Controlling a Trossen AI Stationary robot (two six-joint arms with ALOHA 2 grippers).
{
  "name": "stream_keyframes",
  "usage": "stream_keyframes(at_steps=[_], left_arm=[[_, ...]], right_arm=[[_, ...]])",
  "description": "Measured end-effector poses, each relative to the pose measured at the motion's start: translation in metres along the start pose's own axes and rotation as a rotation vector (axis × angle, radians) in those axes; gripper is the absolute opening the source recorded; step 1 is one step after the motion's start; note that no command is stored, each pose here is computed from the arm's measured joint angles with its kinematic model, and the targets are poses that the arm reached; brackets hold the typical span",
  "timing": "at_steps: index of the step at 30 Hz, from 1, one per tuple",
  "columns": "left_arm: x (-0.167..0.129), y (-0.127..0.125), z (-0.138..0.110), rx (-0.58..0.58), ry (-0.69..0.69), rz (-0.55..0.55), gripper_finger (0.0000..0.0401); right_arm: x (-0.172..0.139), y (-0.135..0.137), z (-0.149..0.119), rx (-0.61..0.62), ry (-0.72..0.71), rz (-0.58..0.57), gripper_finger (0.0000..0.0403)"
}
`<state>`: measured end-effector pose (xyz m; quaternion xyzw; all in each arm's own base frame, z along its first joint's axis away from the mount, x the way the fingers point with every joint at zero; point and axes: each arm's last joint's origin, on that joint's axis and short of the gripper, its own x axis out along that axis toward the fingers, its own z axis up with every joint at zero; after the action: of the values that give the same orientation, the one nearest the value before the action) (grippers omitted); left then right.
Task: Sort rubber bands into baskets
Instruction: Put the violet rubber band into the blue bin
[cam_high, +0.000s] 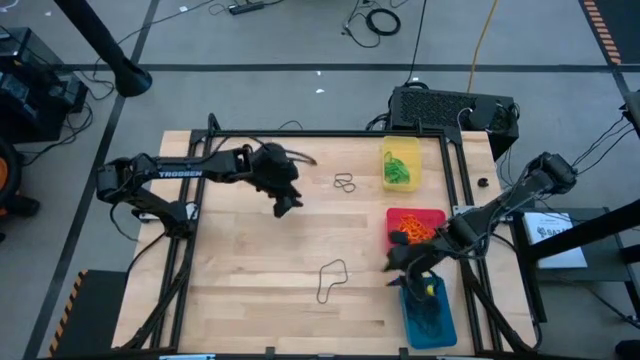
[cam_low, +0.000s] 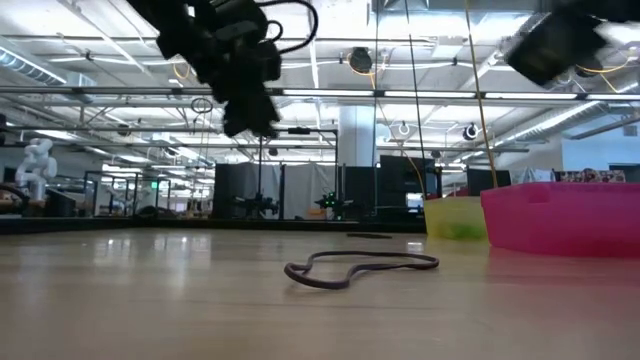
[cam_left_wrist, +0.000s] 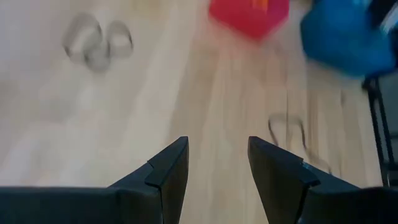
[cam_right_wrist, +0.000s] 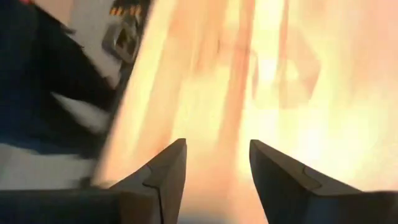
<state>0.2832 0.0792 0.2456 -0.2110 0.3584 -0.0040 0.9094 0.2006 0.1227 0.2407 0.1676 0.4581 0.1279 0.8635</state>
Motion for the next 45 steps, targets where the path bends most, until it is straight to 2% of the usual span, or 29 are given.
stream_keyframes(at_steps=[3, 5, 7, 10, 15, 19, 23, 29, 33, 37, 43, 45], left_arm=[[0.002, -0.006, -0.014, -0.019, 0.127, 0.002, 0.0173], [0.004, -0.01, -0.023, -0.014, 0.201, 0.004, 0.0173], [0.007, -0.013, -0.034, -0.013, 0.262, 0.02, 0.0173], [0.011, -0.018, -0.049, -0.005, 0.343, 0.041, 0.0173], [0.018, -0.027, -0.067, 0.019, 0.411, 0.028, 0.0173], [0.022, -0.034, -0.078, 0.049, 0.445, 0.024, 0.0173], [0.024, -0.038, -0.079, 0.089, 0.437, 0.046, 0.0173], [0.027, -0.041, -0.071, 0.123, 0.344, 0.029, 0.0173], [0.028, -0.041, -0.069, 0.12, 0.324, 0.025, 0.0173], [0.028, -0.041, -0.069, 0.12, 0.322, 0.025, 0.0173], [0.028, -0.041, -0.069, 0.124, 0.316, 0.047, 0.0173], [0.028, -0.041, -0.068, 0.126, 0.311, 0.051, 0.0173]], right_arm=[[0.01, -0.001, 0.018, -0.384, -0.166, -0.086, 0.0169], [0.022, -0.009, 0.026, -0.504, -0.194, -0.171, 0.0169], [0.038, -0.021, 0.033, -0.541, -0.178, -0.23, 0.0169], [0.066, -0.039, 0.038, -0.548, -0.131, -0.262, 0.0169], [0.109, -0.049, 0.041, -0.57, -0.137, -0.095, 0.0169], [0.135, -0.051, 0.032, -0.582, -0.107, -0.047, 0.0169], [0.149, -0.052, 0.029, -0.58, -0.131, -0.051, 0.0169], [0.161, -0.06, 0.026, -0.574, -0.122, -0.125, 0.0169], [0.164, -0.062, 0.024, -0.516, -0.109, -0.113, 0.0162], [0.165, -0.06, 0.021, -0.479, -0.086, -0.104, 0.0124], [0.164, -0.062, 0.02, -0.384, -0.073, -0.101, 0.0015], [0.162, -0.062, 0.022, -0.345, -0.076, -0.085, 0.0008]])
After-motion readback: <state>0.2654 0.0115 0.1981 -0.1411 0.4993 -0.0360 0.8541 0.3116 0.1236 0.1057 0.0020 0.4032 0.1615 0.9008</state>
